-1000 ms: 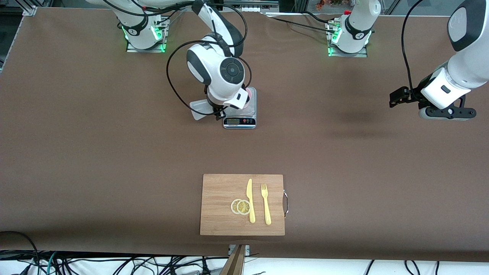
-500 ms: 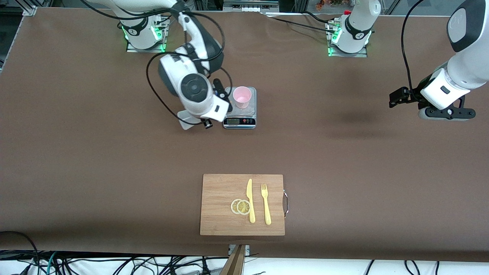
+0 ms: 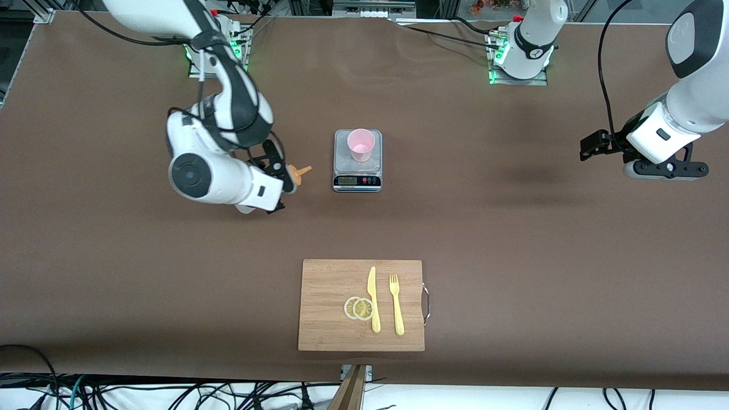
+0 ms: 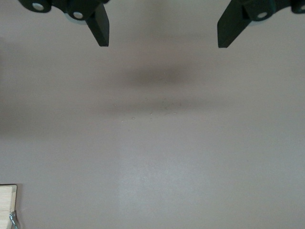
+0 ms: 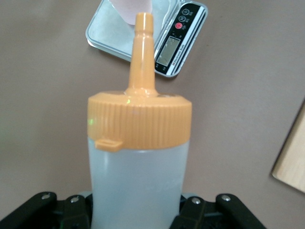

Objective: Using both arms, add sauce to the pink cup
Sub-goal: 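Carry the sauce bottle with the right gripper back beside the scale, then lower the bottle onto the table and open the right gripper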

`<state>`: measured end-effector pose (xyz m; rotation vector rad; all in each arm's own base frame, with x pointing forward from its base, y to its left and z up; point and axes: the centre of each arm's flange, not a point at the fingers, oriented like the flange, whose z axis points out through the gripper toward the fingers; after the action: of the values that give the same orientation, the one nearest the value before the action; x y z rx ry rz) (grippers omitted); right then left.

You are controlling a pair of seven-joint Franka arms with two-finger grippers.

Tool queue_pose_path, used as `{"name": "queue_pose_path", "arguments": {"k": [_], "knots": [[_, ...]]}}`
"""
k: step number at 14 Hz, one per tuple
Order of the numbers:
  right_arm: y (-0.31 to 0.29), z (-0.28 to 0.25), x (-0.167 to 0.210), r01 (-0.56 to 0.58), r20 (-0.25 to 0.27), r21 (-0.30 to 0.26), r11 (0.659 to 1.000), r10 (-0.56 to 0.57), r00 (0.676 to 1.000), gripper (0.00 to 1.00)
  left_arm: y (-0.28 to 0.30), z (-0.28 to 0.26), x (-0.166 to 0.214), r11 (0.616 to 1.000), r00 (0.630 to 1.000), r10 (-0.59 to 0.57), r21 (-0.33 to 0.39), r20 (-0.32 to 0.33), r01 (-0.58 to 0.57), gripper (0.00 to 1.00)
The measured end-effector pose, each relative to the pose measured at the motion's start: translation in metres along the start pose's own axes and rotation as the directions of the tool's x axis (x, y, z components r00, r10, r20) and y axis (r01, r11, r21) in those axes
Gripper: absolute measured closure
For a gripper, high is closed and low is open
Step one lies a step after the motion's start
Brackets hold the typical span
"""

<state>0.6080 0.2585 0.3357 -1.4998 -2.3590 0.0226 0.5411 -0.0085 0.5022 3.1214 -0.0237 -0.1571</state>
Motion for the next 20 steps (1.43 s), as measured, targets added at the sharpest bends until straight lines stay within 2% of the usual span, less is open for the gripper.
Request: {"name": "queue_pose_path", "arguments": {"k": [3, 5, 8, 11, 14, 20], "knots": [[-0.004, -0.001, -0.062, 0.002, -0.132, -0.036, 0.999, -0.006, 0.991, 0.70, 0.000, 0.000, 0.000, 1.000, 1.000, 0.000, 0.000, 0.000, 0.000, 0.00], [-0.008, 0.005, -0.101, 0.001, -0.199, -0.059, 0.998, -0.013, 0.980, 0.70, 0.000, 0.000, 0.000, 1.000, 1.000, 0.000, 0.000, 0.000, 0.000, 0.00], [-0.017, 0.019, -0.153, 0.001, -0.320, -0.109, 0.994, -0.036, 0.947, 0.70, 0.000, 0.000, 0.000, 1.000, 1.000, 0.001, 0.000, 0.000, -0.001, 0.00], [-0.032, 0.035, -0.198, -0.016, -0.439, -0.151, 0.988, -0.053, 0.897, 0.70, 0.000, 0.000, 0.000, 1.000, 1.000, 0.001, 0.000, 0.000, -0.001, 0.00], [-0.049, 0.053, -0.239, -0.046, -0.553, -0.184, 0.982, -0.065, 0.830, 0.70, 0.001, 0.000, 0.000, 1.000, 1.000, 0.001, 0.000, 0.001, -0.001, 0.00], [-0.069, 0.086, -0.277, -0.075, -0.699, -0.229, 0.971, -0.110, 0.706, 0.70, 0.001, 0.000, 0.000, 1.000, 1.000, 0.004, 0.006, 0.001, -0.004, 0.00]]}}
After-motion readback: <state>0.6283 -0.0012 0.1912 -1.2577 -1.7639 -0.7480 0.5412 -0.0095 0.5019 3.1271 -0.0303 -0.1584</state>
